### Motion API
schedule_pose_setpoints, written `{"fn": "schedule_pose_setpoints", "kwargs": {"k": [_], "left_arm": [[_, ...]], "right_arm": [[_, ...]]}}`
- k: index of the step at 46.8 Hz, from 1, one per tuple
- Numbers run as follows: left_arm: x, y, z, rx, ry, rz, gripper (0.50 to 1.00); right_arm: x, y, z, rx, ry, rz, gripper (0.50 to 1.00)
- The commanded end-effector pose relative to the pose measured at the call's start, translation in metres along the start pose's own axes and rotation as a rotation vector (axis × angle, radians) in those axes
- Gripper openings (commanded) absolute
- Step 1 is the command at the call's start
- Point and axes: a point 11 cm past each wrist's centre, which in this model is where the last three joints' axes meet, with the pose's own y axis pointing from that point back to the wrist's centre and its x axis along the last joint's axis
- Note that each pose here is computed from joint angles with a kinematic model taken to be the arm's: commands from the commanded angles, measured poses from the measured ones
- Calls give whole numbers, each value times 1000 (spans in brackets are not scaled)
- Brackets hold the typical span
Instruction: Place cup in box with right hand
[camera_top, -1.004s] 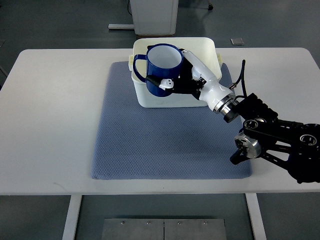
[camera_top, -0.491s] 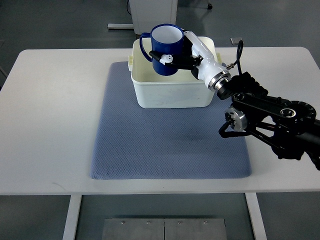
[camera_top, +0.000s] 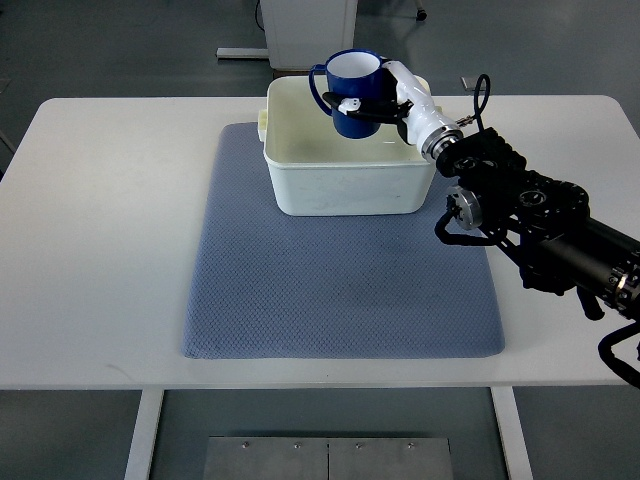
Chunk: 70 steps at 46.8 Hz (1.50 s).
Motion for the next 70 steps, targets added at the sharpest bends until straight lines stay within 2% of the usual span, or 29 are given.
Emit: {"fn": "schedule_pose_setpoints", "kwargs": {"k": [1,29,35,39,42,47,50,54,70], "left_arm": [[0,0,0,0,0,0,1000],[0,0,0,0,0,0,1000],[0,0,0,0,0,1,1000],[0,0,0,1,0,0,1000],[0,0,0,0,0,0,1000],[0,0,0,0,0,1,1000],[0,0,0,0,1,-2,1000],[0,0,0,1,0,0,1000],[0,0,0,0,0,0,1000]], "right_arm": [[8,0,0,1,-4,21,500],[13,1,3,5,-21,42,504],[13,3,7,0,-23,45,617],[12,3,6,11,-26,43,709],[12,3,4,31,-25,45,799],[12,4,5,37,-29,45,909],[11,5,7,35,-30,44,960],[11,5,7,35,-32,41,981],[13,3,1,51,-68,58,989]]}}
